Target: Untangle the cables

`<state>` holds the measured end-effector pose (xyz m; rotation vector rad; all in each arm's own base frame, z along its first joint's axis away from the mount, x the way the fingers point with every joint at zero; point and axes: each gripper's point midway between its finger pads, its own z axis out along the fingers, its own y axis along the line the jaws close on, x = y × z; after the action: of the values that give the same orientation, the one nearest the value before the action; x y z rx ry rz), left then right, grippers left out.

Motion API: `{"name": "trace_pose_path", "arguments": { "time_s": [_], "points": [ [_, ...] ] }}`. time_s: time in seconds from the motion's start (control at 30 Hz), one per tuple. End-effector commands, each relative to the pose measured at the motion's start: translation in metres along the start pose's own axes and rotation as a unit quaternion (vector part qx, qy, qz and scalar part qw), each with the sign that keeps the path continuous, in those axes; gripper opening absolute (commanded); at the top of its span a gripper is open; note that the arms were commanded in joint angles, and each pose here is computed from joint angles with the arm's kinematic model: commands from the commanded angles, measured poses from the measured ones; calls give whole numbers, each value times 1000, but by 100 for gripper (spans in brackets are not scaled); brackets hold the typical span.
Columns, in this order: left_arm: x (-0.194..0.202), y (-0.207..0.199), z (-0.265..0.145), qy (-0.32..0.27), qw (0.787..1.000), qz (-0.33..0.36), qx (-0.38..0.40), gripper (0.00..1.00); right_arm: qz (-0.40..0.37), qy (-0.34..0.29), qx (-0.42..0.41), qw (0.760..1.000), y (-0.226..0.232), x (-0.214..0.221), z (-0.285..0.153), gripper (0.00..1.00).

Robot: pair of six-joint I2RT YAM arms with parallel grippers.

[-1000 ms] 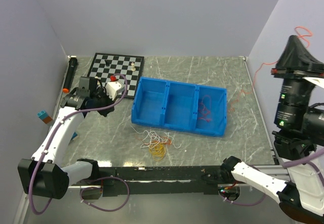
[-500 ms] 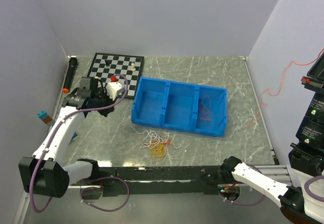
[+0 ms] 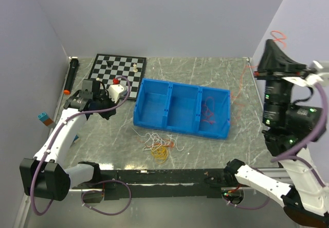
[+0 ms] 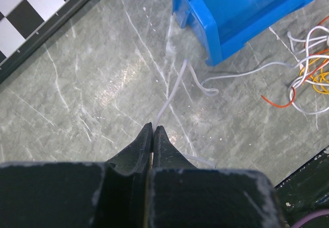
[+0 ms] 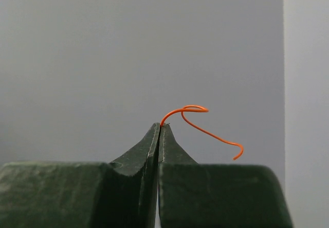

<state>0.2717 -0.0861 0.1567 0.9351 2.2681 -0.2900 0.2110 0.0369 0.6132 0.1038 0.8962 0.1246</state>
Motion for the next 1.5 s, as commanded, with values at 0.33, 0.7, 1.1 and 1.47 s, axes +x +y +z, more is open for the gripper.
{"name": "trace_pose_path", "arguments": {
  "time_s": [0.33, 0.7, 1.1, 1.47],
  "points": [
    [5, 2, 2, -4, 1000, 15, -17, 1, -20, 62, 13, 998, 17, 81, 7, 0],
    [11, 4, 5, 2, 1000, 16, -21, 1, -23, 74, 33, 996, 7, 98, 6, 0],
    [9, 5, 5, 3, 1000, 13, -20, 1, -38, 46, 64, 996, -16, 68, 9, 0],
    [5, 3, 6, -2, 1000, 5, -12, 1, -38, 65, 53, 996, -15, 76, 9, 0]
  ]
}}
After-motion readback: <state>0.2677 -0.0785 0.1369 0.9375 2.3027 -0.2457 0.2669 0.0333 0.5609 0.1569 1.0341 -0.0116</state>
